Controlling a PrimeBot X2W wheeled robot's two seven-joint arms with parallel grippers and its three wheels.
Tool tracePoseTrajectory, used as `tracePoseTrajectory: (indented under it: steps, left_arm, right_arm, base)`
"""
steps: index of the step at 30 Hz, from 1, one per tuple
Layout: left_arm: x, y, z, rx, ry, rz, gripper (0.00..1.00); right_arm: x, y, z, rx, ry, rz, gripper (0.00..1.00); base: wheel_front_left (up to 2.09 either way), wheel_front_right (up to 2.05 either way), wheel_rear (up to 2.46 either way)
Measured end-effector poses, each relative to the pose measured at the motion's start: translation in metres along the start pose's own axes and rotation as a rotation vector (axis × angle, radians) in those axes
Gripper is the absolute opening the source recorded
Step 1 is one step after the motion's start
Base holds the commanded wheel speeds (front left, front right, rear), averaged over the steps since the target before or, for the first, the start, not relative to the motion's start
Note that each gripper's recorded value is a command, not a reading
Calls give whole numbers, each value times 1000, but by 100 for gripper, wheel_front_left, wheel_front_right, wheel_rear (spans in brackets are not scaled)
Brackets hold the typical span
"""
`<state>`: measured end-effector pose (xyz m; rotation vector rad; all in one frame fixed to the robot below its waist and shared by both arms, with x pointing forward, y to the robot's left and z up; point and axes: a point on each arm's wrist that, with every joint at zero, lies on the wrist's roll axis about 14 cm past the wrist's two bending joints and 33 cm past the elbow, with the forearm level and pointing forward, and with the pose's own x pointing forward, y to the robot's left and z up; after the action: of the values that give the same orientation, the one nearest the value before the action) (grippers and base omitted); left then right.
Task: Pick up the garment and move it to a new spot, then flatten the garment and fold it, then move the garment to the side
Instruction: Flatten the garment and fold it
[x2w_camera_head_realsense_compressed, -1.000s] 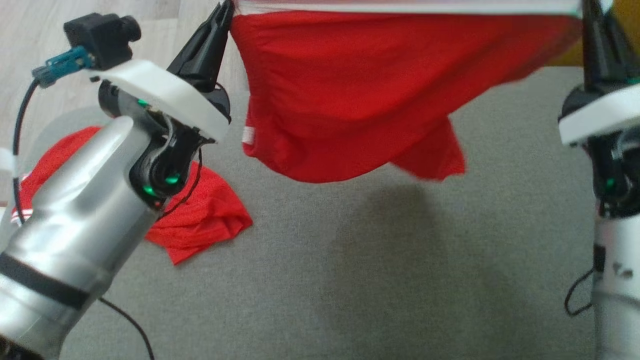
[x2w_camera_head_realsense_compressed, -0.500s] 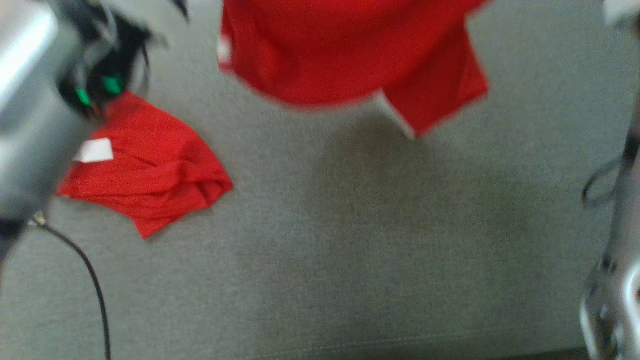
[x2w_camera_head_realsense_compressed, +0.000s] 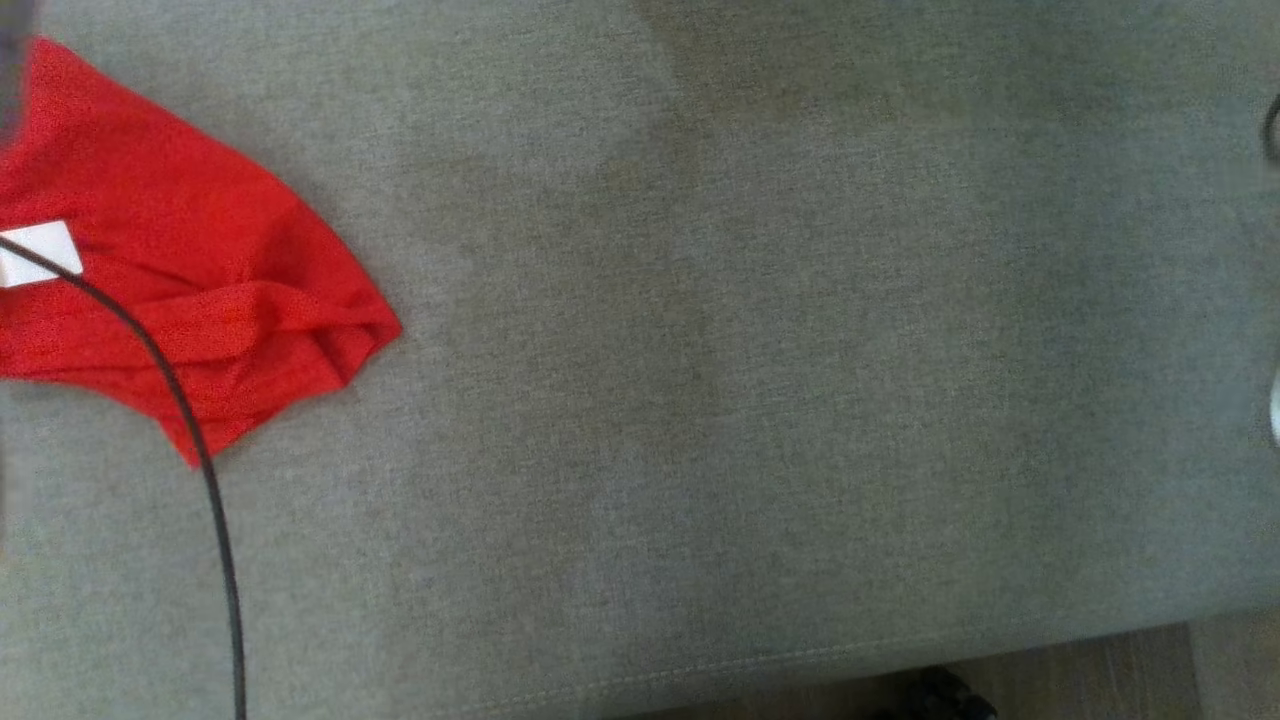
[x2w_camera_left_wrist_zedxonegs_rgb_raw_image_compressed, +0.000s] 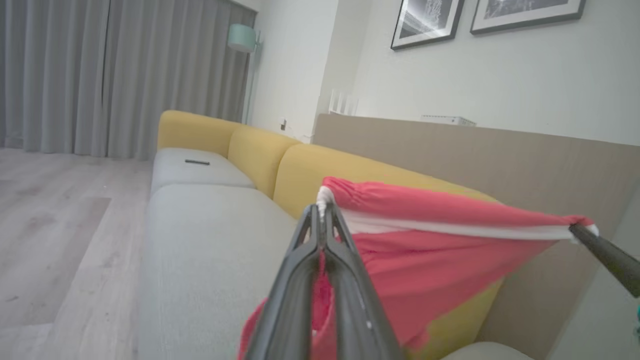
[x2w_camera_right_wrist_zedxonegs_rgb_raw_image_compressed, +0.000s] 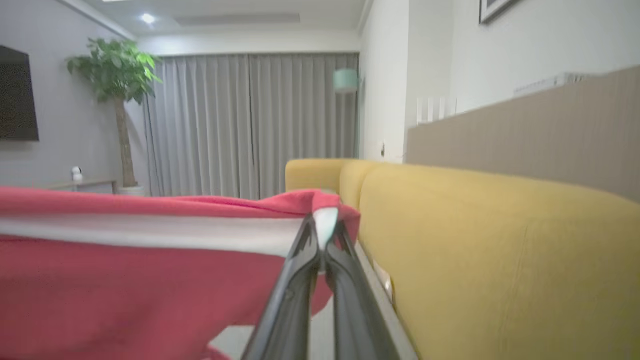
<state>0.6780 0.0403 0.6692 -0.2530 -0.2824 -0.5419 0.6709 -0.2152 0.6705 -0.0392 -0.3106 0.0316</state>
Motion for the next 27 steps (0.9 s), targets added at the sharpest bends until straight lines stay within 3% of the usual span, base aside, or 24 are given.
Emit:
tracePoseTrajectory:
  steps: [3,6,12,18,27]
  left_arm:
    - [-12,0,-32,-48,63,20,0]
    - [-32,-6,-69,-113,128,34,0]
    - [-102,-13,-140,-180,296,95,0]
    - [-171,-43,-171,-187,415,86,0]
    - [-243,-88,-167,-155,489,39,0]
  right_arm:
    - [-15,2,-49,16,122,2,0]
    - [-40,2,-101,109,262,-30,0]
    - [-108,13,-179,49,544,38,0]
    - [-153,4,-185,-38,659,106,0]
    - [-239,0,-175,-136,876,262,0]
  base:
    - [0,0,0]
    - [0,0,0]
    - [0,0,0]
    - [0,0,0]
    - [0,0,0]
